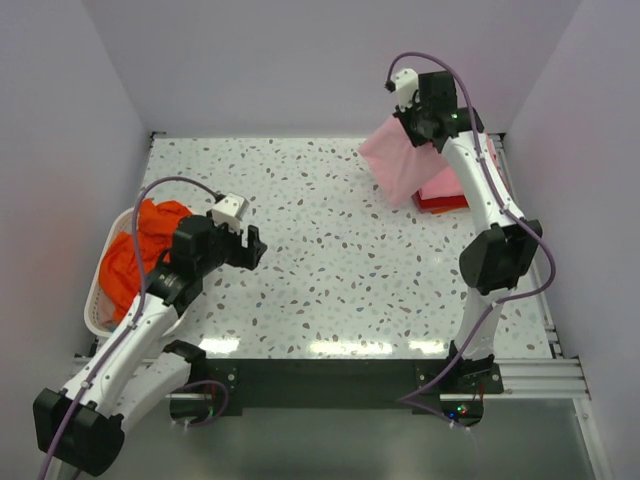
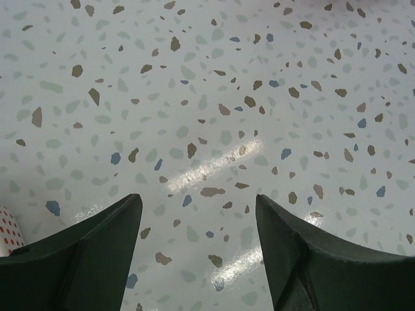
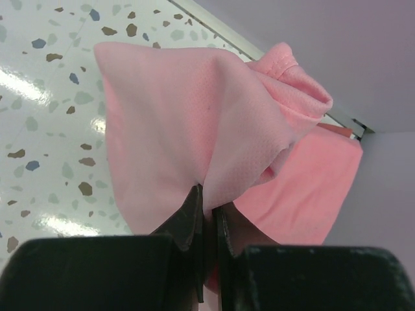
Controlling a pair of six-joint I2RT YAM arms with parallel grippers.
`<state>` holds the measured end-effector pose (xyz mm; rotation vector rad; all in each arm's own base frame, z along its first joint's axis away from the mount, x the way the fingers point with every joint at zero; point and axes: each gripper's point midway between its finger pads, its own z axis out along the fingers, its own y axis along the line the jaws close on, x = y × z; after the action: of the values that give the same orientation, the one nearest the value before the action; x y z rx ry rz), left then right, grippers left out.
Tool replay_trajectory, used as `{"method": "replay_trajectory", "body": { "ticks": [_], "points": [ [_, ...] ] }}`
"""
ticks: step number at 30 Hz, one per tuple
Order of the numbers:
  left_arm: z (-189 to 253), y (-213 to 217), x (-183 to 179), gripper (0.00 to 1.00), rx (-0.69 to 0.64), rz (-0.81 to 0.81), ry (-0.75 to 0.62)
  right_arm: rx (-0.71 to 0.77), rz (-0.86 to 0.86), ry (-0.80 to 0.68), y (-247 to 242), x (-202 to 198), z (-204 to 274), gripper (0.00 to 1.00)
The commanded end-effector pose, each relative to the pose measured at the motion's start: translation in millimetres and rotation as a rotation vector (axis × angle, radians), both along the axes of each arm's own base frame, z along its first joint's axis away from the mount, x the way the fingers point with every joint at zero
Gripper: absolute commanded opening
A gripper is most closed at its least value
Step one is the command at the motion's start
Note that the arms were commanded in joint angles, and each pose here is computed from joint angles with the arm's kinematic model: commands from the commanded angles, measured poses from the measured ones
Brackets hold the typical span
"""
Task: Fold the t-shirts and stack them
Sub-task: Neatly place the folded tshirt to the corner
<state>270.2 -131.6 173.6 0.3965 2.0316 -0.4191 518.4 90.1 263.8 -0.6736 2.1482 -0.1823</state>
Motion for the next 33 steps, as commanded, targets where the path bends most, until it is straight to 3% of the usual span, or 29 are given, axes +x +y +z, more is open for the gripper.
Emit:
{"method": "replay_trajectory", "body": {
  "ticks": [1,16,33],
  "points": [
    [18.6,7.0,7.8,0.76,0.014,0.023,-0.082,-0.043,-0.037,-0.089,-18.0,5.0,39.6,0.0],
    [19.2,9.0,7.6,0.75,0.021,0.029,-0.087,-0.005,-0.085,-0.126,-61.9,-5.9,69.8,0.0],
    [14.9,10.0,7.9,0.75,0.031,0.031,-0.077,0.012,-0.177,-0.086,-127.3,16.1,44.3,0.0]
  ]
}}
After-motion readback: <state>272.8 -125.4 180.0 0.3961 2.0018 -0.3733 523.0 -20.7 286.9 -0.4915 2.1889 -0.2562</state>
